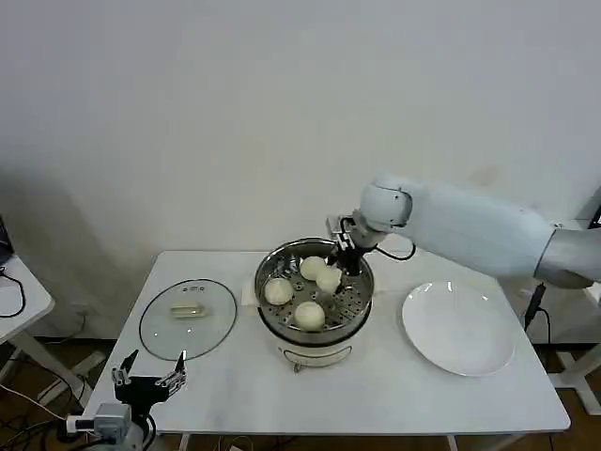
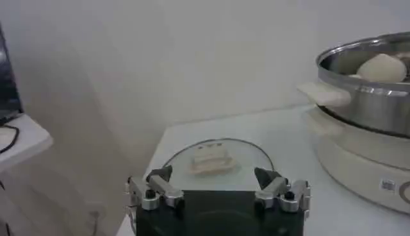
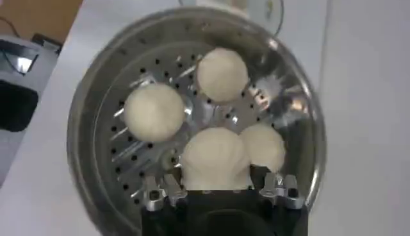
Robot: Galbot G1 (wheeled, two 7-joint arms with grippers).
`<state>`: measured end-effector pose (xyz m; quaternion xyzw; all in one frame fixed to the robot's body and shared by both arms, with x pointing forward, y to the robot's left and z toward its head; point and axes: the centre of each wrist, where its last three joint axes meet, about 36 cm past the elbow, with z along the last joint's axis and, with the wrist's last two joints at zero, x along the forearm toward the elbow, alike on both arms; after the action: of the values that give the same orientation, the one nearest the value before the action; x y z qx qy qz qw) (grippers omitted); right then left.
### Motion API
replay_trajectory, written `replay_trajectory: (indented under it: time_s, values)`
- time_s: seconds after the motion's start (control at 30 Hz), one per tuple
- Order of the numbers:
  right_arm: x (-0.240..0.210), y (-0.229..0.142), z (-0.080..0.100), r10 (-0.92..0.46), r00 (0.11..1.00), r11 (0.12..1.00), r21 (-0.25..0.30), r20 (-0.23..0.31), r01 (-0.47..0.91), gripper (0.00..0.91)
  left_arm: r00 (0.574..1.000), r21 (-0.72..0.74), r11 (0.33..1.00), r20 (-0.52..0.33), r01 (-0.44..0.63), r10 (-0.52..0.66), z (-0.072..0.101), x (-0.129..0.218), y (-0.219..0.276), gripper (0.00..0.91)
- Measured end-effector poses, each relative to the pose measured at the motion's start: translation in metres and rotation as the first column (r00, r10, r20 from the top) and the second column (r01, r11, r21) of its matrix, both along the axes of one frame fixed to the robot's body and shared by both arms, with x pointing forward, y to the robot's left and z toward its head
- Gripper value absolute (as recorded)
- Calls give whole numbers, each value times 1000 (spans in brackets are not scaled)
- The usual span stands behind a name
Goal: Take steamed baozi put them in steamer then cover it.
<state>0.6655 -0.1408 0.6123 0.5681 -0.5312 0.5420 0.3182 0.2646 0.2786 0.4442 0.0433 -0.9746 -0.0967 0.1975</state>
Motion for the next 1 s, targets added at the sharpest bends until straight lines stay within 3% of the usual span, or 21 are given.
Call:
replay_trajectory:
  time_s: [0.7,0.73,0.77,1.0]
  values:
    - [11,-7,-27,-19,1000,998,-67,-9,18,715,1000,-1,1000,-13,-4,4,-8,5,3,907]
    - [11,-8,-28,-20,1000,997,-68,-10,20,877,1000,-1,1000,-13,-4,4,-8,5,3,907]
    - [12,-9,-28,-22,1000,997,-70,-10,21,907,1000,-1,1000,-13,-4,4,-8,5,3,907]
    - [13,-13,-29,-34,999,997,-71,-2,34,907,1000,-5,1000,-16,-4,4,-9,6,3,907]
